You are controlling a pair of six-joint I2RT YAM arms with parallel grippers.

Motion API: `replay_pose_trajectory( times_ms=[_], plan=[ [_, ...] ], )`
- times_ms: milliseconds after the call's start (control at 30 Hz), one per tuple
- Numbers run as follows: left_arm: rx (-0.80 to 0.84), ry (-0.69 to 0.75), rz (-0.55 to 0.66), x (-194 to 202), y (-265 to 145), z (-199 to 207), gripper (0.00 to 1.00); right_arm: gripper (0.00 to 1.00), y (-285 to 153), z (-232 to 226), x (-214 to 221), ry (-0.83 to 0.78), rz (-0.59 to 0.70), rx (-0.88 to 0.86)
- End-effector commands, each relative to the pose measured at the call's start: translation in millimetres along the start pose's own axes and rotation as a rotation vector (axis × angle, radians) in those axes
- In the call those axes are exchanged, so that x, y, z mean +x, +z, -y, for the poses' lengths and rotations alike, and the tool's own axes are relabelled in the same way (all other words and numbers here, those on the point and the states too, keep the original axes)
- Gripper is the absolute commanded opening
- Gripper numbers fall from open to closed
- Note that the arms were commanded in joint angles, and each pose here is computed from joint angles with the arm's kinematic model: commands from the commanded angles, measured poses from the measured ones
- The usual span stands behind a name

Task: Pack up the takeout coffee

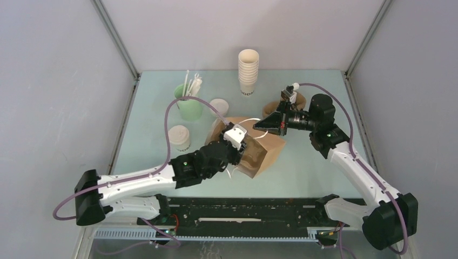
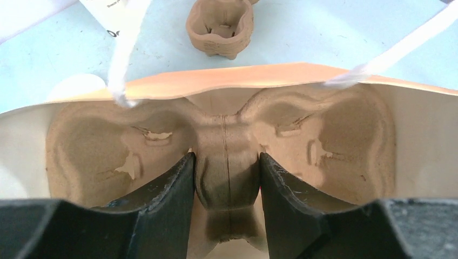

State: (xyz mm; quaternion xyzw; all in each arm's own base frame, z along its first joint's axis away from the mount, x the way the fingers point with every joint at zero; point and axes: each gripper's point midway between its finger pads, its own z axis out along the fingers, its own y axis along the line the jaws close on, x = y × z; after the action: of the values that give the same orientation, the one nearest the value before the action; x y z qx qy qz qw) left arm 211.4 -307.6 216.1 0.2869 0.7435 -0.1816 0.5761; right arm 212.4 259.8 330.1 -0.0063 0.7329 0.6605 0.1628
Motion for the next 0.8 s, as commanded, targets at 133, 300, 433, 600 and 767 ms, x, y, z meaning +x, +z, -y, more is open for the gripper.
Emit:
replay_pose_trajectory(
  times_ms=[133,300,433,600,767],
  plan=[
    [-0.020,-0.103,-0.081,-44.1,-38.8,-11.1,0.50,0.00,-2.8,-37.6,-37.1,0.317,0.148,-0.118],
    [-0.023,-0.089,-0.118,-54.6,-40.5,-10.2,0.51,0.00,-3.7,-29.9,-53.8,0.471,0.231,-0.096],
    [-0.022,-0.049,-0.133,-56.6,-29.2,-5.1,0.50,0.00,-10.2,-4.3,-69.0,0.554,0.312,-0.065],
    [-0.034,-0.001,-0.164,-55.6,-8.7,-2.8,0.50,0.02,-23.6,30.7,-87.0,0.527,0.330,-0.022],
    [-0.018,-0.019,-0.188,-52.0,4.7,-0.1,0.50,0.12,-32.7,59.9,-89.8,0.413,0.289,0.034]
  ],
)
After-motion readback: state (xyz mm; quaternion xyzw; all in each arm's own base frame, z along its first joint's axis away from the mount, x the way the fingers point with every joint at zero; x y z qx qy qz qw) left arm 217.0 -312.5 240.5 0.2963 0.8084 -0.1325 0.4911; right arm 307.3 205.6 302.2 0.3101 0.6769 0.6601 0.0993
